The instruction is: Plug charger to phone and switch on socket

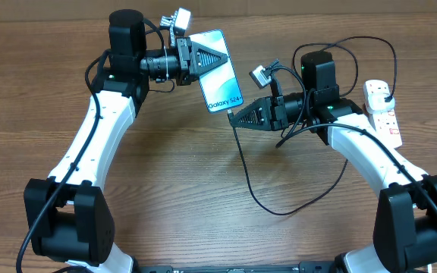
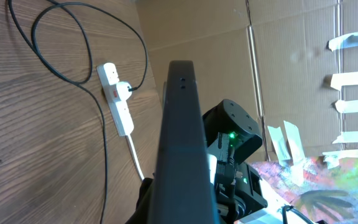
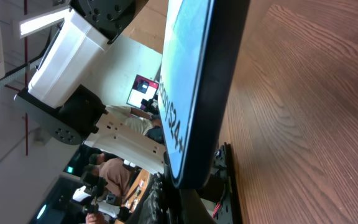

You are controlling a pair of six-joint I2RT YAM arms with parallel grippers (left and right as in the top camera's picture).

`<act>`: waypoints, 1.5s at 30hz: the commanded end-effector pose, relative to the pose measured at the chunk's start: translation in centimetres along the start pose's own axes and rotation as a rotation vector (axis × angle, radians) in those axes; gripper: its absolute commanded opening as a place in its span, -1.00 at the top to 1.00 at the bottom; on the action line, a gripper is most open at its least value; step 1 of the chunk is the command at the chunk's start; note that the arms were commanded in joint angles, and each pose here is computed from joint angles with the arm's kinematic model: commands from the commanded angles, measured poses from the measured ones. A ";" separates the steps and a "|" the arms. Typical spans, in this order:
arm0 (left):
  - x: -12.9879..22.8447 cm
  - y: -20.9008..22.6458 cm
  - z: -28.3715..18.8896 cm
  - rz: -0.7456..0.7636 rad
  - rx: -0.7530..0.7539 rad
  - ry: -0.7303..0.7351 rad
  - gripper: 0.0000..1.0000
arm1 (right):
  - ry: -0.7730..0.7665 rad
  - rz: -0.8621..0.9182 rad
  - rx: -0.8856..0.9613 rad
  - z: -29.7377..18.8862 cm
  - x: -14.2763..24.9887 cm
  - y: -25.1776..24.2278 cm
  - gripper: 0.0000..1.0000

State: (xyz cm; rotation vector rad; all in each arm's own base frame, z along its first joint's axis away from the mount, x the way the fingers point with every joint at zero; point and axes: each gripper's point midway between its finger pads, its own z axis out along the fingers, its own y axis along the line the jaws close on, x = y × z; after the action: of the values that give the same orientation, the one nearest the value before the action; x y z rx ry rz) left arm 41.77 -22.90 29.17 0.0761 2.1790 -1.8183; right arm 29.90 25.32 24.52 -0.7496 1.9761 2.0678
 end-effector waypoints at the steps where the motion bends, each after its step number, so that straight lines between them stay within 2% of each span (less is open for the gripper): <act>1: 0.0 -2.1 -0.5 0.038 0.027 -0.002 0.91 | -0.003 -0.018 0.004 0.0 -0.4 0.5 0.93; 22: 0.9 -2.6 0.3 0.084 0.040 0.031 0.92 | -0.006 -0.021 0.010 0.0 -0.5 0.4 0.93; 33: 1.9 -3.1 0.7 0.159 0.072 0.075 0.92 | -0.019 -0.011 0.032 -0.1 -0.9 0.1 0.93; 45: 3.6 -3.5 1.8 0.182 0.093 0.138 0.92 | -0.074 -0.019 0.068 -0.1 -3.5 0.8 0.92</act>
State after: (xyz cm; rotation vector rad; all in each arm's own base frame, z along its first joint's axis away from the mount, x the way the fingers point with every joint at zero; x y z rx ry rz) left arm 41.17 -23.80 30.11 0.2254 2.1274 -1.7802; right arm 30.88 25.68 25.28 -0.7173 1.9914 2.0557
